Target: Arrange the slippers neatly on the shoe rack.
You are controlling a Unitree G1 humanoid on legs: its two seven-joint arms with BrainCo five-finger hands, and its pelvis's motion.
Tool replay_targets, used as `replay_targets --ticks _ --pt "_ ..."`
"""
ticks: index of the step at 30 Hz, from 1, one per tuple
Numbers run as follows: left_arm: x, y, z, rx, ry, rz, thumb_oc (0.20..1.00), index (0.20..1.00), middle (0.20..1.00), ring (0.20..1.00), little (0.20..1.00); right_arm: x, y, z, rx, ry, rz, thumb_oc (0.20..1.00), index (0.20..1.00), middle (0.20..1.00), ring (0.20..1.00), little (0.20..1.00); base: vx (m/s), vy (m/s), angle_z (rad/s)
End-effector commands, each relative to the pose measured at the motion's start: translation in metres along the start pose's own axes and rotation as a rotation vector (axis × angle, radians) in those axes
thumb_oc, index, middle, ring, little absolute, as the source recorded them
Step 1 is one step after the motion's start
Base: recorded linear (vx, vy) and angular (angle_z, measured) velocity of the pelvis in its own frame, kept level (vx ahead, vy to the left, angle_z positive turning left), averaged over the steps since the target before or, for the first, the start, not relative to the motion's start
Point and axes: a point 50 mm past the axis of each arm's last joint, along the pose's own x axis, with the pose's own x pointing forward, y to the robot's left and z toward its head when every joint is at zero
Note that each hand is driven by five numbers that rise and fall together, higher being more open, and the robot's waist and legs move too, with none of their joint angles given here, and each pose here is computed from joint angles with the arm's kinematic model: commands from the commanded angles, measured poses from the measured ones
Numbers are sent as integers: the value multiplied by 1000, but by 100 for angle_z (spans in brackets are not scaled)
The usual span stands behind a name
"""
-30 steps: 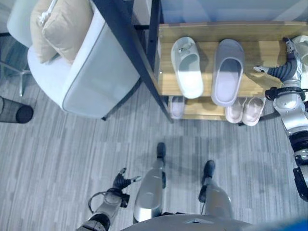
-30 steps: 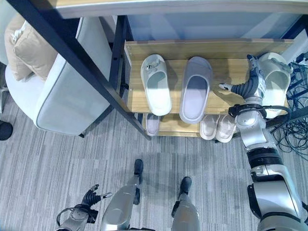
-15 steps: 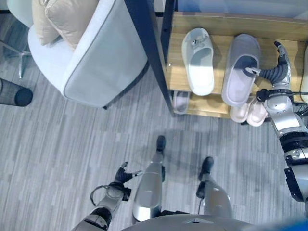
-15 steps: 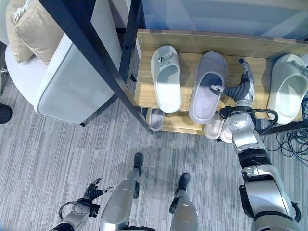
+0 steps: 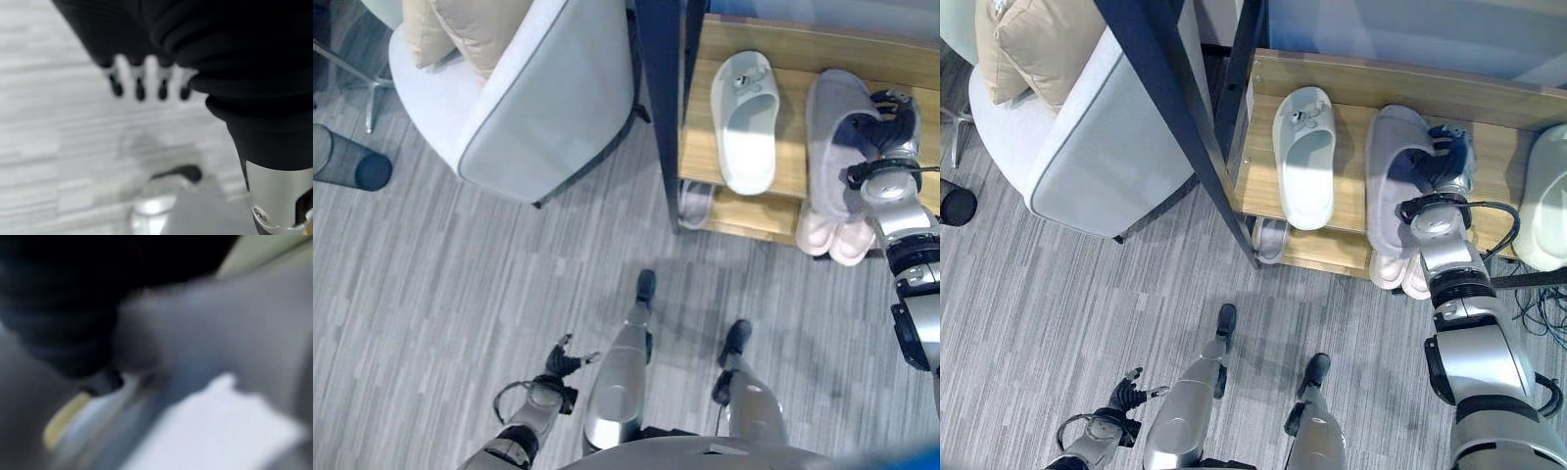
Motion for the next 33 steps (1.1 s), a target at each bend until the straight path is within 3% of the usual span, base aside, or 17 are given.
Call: replay_targets --ticks 1,6,9,12,13,17,22,24,28,30,31,32,33 --pt "-2 -4 -5 88 1 -5 1000 1000 1000 1000 1000 2 -14 16 -2 -114 -53 200 200 200 200 200 0 0 0" --pt "0 -8 11 111 -74 -49 1000 1000 1000 1000 1000 -9 -36 18 174 -165 -228 200 200 200 200 200 -16 20 7" --pt "5 8 28 56 -128 -14 1000 1000 1000 1000 1000 -22 -42 40 219 -323 -227 200 200 200 200 200 -44 39 2" --pt "9 23 38 47 -157 35 1000 1000 1000 1000 1000 -46 -37 61 260 -474 -155 200 200 200 200 200 -78 52 -12" --pt "11 41 47 -2 -185 105 1000 1000 1000 1000 1000 -77 -31 77 311 -608 -57 200 200 200 200 200 -129 64 -27" --pt "11 69 63 -124 -247 246 1000 1000 1000 1000 1000 -132 -21 90 344 -776 118 200 200 200 200 200 -103 84 -40" --pt "10 98 75 -278 -295 396 1000 1000 1000 1000 1000 -162 5 83 383 -745 286 200 200 200 200 200 -82 35 -35" --pt "10 111 81 -456 -309 470 1000 1000 1000 1000 1000 -180 27 69 317 -698 419 200 200 200 200 200 -40 37 -51" --pt "8 118 94 -533 -365 504 1000 1000 1000 1000 1000 -176 35 56 99 -728 407 200 200 200 200 200 -36 4 -29" --pt "8 118 94 -534 -365 504 1000 1000 1000 1000 1000 -176 35 56 99 -729 406 200 200 200 200 200 -13 -13 -4" --pt "8 118 99 -553 -376 500 1000 1000 1000 1000 1000 -165 40 39 3 -670 402 200 200 200 200 200 -6 -106 -40" --pt "10 113 106 -609 -384 471 1000 1000 1000 1000 1000 -115 29 37 -33 -594 227 200 200 200 200 200 -3 -133 -53" --pt "9 112 105 -631 -386 469 1000 1000 1000 1000 1000 -107 23 42 -10 -587 182 200 200 200 200 200 26 -158 -36"
